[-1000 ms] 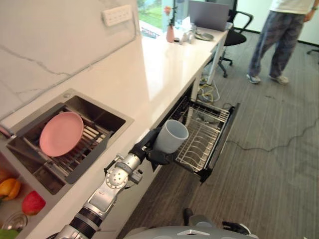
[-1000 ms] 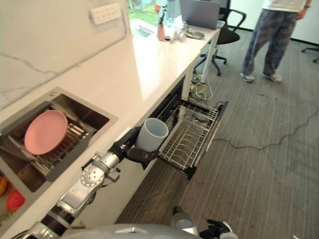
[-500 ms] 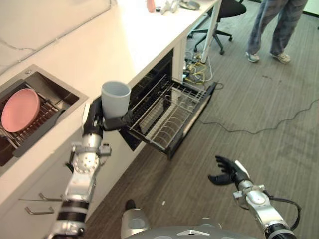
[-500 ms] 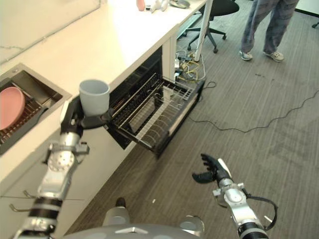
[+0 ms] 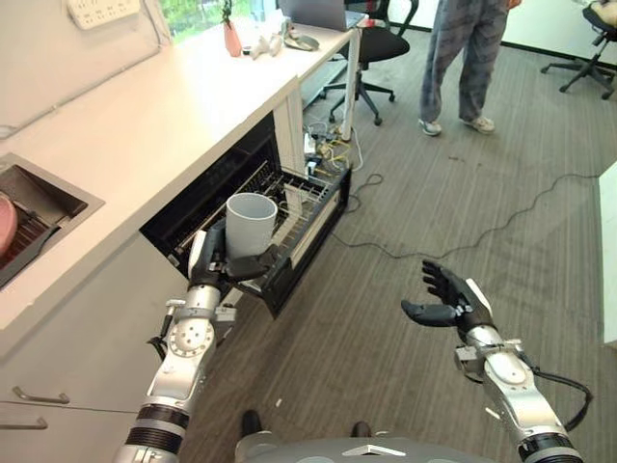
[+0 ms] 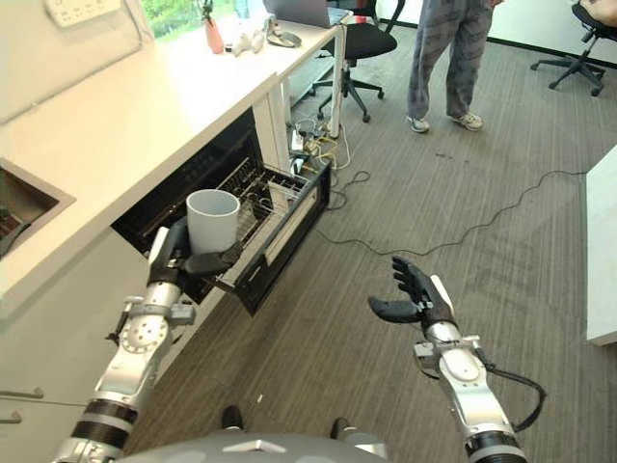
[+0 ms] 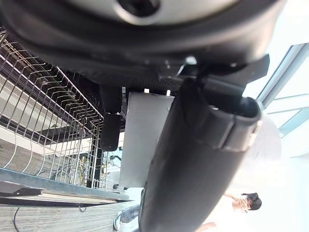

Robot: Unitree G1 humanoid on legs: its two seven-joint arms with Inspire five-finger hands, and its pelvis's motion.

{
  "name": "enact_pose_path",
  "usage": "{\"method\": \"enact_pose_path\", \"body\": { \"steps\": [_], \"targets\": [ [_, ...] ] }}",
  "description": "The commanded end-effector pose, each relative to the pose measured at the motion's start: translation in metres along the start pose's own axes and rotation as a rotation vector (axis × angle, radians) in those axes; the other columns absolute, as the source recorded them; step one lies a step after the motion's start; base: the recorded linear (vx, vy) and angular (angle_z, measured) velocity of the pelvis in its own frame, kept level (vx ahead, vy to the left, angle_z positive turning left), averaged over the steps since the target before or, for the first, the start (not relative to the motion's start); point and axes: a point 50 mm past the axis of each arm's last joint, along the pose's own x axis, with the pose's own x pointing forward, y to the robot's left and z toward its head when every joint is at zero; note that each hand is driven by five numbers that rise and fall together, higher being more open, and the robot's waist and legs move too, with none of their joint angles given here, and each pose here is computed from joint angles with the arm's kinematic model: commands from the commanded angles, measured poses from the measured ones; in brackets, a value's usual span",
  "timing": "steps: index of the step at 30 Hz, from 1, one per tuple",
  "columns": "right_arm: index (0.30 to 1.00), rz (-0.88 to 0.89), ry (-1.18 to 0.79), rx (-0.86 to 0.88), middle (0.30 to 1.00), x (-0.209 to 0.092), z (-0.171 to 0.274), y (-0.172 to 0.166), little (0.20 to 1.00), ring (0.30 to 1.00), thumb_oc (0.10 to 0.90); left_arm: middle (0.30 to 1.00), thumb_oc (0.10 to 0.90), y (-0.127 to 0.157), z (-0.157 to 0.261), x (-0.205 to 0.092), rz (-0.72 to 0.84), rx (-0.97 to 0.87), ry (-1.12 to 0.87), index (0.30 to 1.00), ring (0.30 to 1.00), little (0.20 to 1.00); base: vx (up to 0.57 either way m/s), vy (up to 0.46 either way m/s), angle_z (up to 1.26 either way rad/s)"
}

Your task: Place the dishes in the dishwasher.

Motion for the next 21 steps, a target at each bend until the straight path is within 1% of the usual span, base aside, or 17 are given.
{"method": "enact_pose_path", "body": {
  "steps": [1,3,4,6,11,14,15,17,21],
  "targets": [
    [0.9,0.1,-0.395,0.191,0.9,0.012,0.071,0.02,0.9,0.9,0.8,0.3,0.4,0.012,0.06,0.03,0.053,0.065,-0.317,0.3,0.3,0.3,0.04,0.012,0.26],
    [0.9,0.163,-0.406,0.288,0.9,0.015,0.075,0.034,0.9,0.9,0.8,0.3,0.4,0.002,0.059,0.033,0.04,0.106,-0.314,0.3,0.3,0.3,0.05,0.016,0.09],
    [0.9,0.163,-0.406,0.288,0.9,0.015,0.075,0.034,0.9,0.9,0.8,0.3,0.4,0.002,0.059,0.033,0.04,0.106,-0.314,0.3,0.3,0.3,0.05,0.015,0.01],
    [0.9,0.204,-0.419,0.35,0.9,0.018,0.081,0.043,0.9,0.9,0.8,0.3,0.4,-0.005,0.059,0.034,0.032,0.144,-0.32,0.3,0.3,0.3,0.04,0.018,0.03],
    [0.9,0.255,-0.443,0.421,0.9,0.02,0.09,0.054,0.9,0.9,0.8,0.3,0.4,-0.011,0.051,0.033,0.035,0.175,-0.289,0.3,0.3,0.3,0.05,0.011,0.07],
    [0.9,0.285,-0.447,0.448,0.9,0.022,0.094,0.06,0.9,0.9,0.8,0.3,0.4,-0.015,0.047,0.039,0.049,0.192,-0.267,0.3,0.3,0.3,0.01,-0.001,0.03],
    [0.9,0.329,-0.449,0.49,0.9,0.025,0.102,0.069,0.9,0.9,0.8,0.3,0.4,-0.019,0.047,0.044,0.065,0.18,-0.255,0.3,0.3,0.3,0.03,-0.004,0.04],
    [0.9,0.342,-0.454,0.503,0.9,0.026,0.105,0.072,0.9,0.9,0.8,0.3,0.4,-0.022,0.048,0.045,0.067,0.166,-0.257,0.3,0.3,0.3,0.02,-0.001,0.05],
    [0.9,0.404,-0.44,0.55,0.9,0.03,0.113,0.088,0.9,0.9,0.8,0.3,0.4,-0.03,0.049,0.047,0.069,0.122,-0.251,0.3,0.3,0.3,0.05,-0.001,0.08]
  ]
}}
